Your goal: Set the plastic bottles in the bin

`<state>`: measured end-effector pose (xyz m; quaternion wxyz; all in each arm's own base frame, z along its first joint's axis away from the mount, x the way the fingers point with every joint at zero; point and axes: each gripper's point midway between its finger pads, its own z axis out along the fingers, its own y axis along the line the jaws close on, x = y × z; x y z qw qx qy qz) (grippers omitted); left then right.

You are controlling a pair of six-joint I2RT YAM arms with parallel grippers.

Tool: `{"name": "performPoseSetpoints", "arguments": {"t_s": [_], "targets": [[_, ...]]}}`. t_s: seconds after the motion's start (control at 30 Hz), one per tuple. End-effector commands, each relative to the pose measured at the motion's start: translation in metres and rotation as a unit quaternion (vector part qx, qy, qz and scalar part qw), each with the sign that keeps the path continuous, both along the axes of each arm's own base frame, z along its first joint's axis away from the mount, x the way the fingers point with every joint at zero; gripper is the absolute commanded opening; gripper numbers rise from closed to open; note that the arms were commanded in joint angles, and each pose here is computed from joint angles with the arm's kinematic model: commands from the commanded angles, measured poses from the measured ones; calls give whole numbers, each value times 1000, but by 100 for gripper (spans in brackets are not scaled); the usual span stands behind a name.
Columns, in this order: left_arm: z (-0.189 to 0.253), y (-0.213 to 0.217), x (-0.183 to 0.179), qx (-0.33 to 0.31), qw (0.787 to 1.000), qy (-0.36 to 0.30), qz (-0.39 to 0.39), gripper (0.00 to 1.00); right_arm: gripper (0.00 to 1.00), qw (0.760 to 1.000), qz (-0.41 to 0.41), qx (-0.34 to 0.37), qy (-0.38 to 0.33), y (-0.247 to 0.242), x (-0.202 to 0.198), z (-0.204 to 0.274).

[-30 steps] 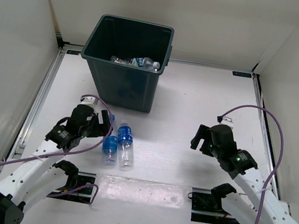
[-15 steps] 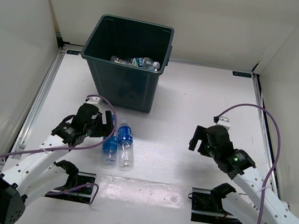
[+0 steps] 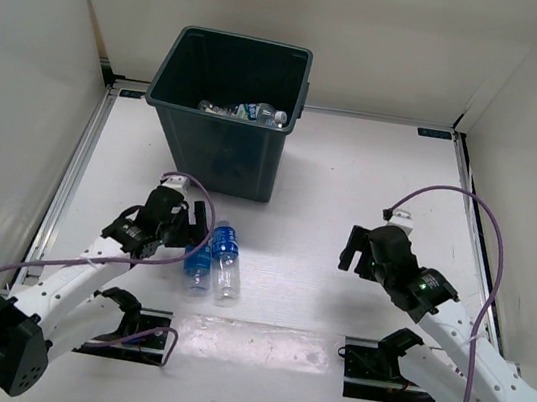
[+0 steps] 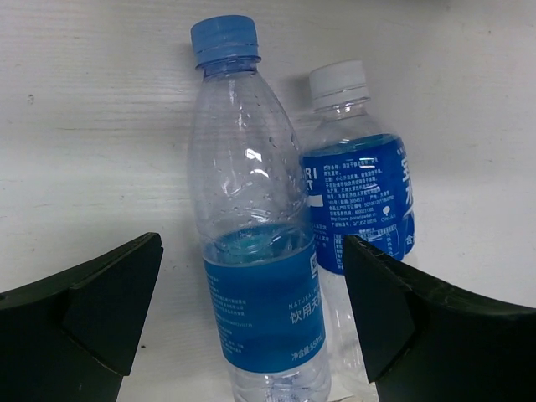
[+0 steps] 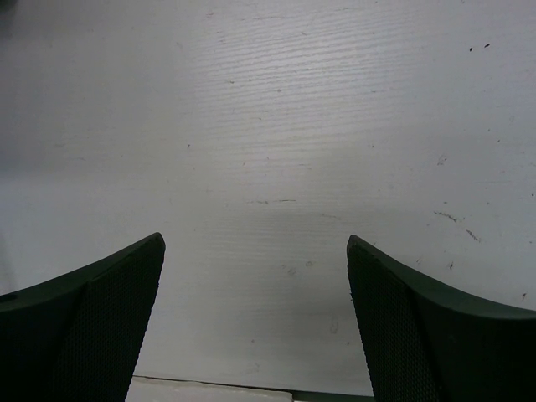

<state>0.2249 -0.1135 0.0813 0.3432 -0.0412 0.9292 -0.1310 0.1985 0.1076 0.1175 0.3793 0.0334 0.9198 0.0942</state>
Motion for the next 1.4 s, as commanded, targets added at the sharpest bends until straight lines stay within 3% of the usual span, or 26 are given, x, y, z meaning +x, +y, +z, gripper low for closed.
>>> {"name": "performPoseSetpoints", "arguments": {"t_s": [0.0,0.53,0.77,0.97,1.0,1.13,1.2,1.23,1.37], "targets": [[-4,-8,2,-11,1000,1,-9,100,90,1000,-5,4,-16,2,5,7],[-30,-13,2,2,999,43,-22,99,90,1000,-6,2,-16,2,5,7],[-45,-17,-1,0,996,91,-9,91,90,1000,-5,-1,-16,2,5,6],[-41,-12,-2,14,995,101,-1,73,90,1000,-8,-1,-17,2,6,7],[-34,-12,-1,11,996,91,-1,66,90,1000,-4,-1,-17,3,5,7],[7,1,0,24,999,44,17,55,90,1000,-6,0,-17,3,6,8],[54,10,10,17,999,-29,36,55,90,1000,-6,-2,-16,2,5,7],[58,16,3,28,999,-23,38,55,90,1000,-8,-1,-16,2,6,7],[120,28,-5,-11,991,-112,68,55,90,1000,-11,1,-17,2,6,8]]}}
